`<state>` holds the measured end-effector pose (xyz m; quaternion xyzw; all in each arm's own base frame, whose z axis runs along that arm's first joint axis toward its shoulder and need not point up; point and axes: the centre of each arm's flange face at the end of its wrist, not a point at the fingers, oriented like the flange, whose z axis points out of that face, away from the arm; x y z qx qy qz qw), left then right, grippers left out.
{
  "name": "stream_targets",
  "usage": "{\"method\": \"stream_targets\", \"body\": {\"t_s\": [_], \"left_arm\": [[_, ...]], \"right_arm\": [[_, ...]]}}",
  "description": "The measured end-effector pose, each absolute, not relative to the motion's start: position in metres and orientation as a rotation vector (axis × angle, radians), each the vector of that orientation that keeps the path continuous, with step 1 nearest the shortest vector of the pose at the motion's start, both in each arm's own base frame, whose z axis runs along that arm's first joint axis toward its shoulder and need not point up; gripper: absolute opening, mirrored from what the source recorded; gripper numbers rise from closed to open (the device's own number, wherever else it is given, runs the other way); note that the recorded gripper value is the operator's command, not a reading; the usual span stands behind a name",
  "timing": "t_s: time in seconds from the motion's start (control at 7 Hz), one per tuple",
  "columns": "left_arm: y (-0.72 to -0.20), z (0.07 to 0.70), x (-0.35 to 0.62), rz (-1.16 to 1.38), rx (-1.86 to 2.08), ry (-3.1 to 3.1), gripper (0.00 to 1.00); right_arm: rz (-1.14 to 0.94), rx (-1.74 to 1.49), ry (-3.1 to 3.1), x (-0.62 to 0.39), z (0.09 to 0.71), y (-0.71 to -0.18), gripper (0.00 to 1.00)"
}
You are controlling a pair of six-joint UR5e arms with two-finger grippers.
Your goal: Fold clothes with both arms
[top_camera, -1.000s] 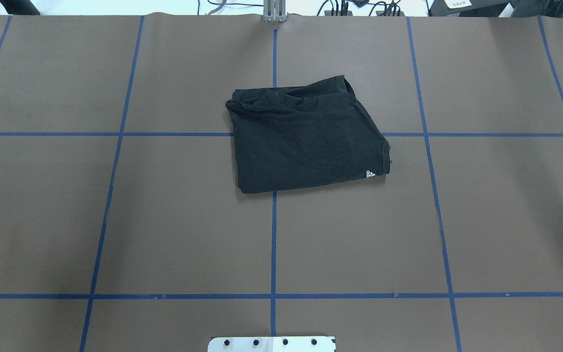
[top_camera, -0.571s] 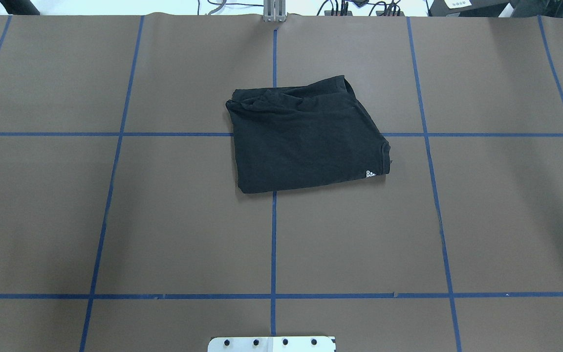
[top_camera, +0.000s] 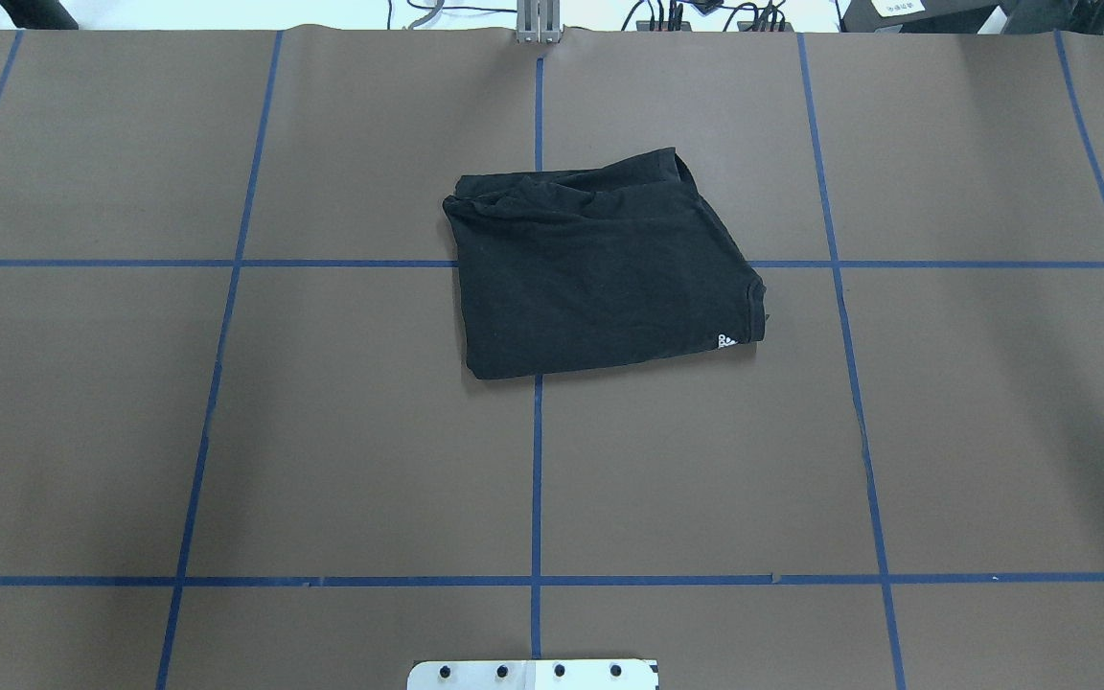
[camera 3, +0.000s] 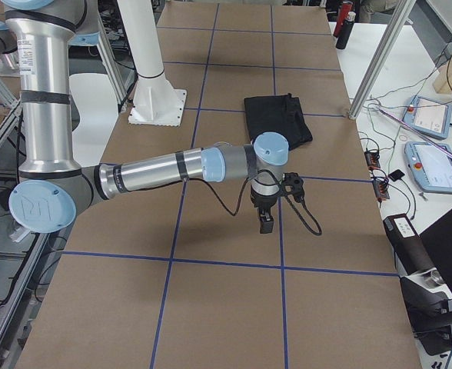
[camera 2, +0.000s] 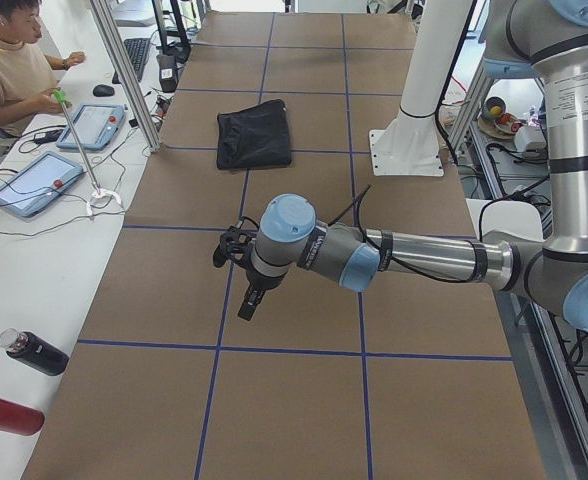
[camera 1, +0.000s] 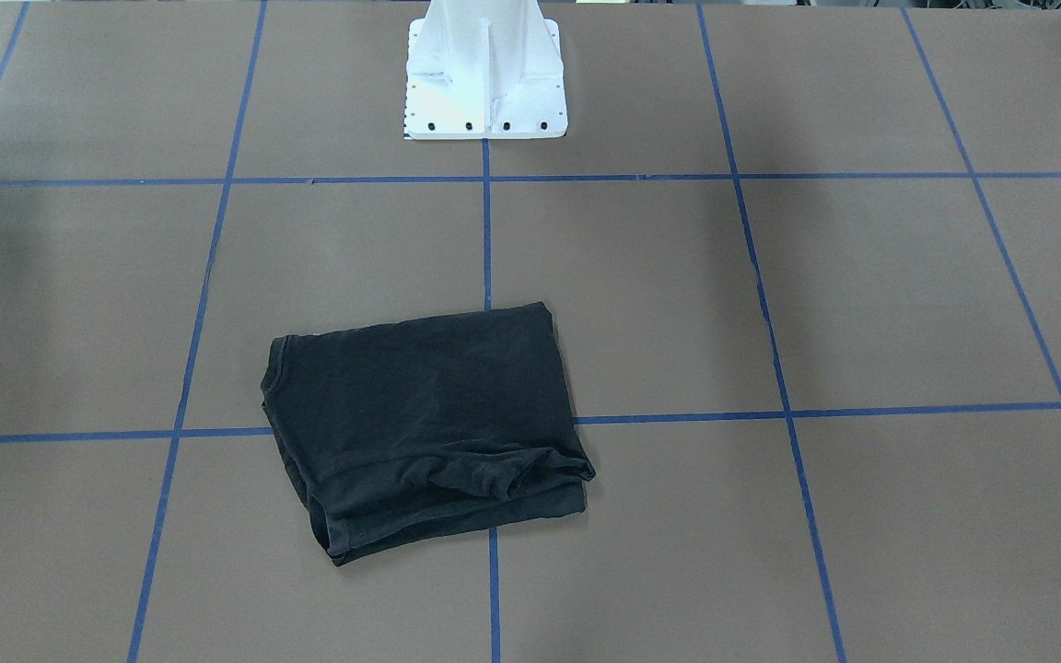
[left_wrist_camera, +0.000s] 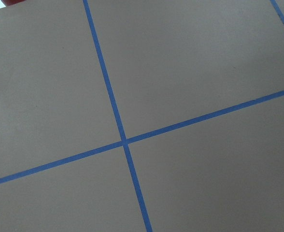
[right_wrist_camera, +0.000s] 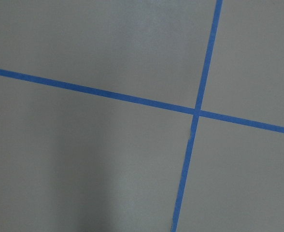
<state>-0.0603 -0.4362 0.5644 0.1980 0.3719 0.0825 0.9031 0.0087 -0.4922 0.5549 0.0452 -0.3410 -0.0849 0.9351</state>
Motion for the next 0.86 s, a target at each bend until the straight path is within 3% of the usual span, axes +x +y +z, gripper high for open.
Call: {"method": "stream_targets", "body": {"t_s": [0.86], "left_arm": [[-0.4352,0.5576,-0.06,0.177,0.422,0.77,1.0]], "right_arm": [[-0.178,0.088,-0.695,0.0059,0.5563,-0.4925,1.0]]}}
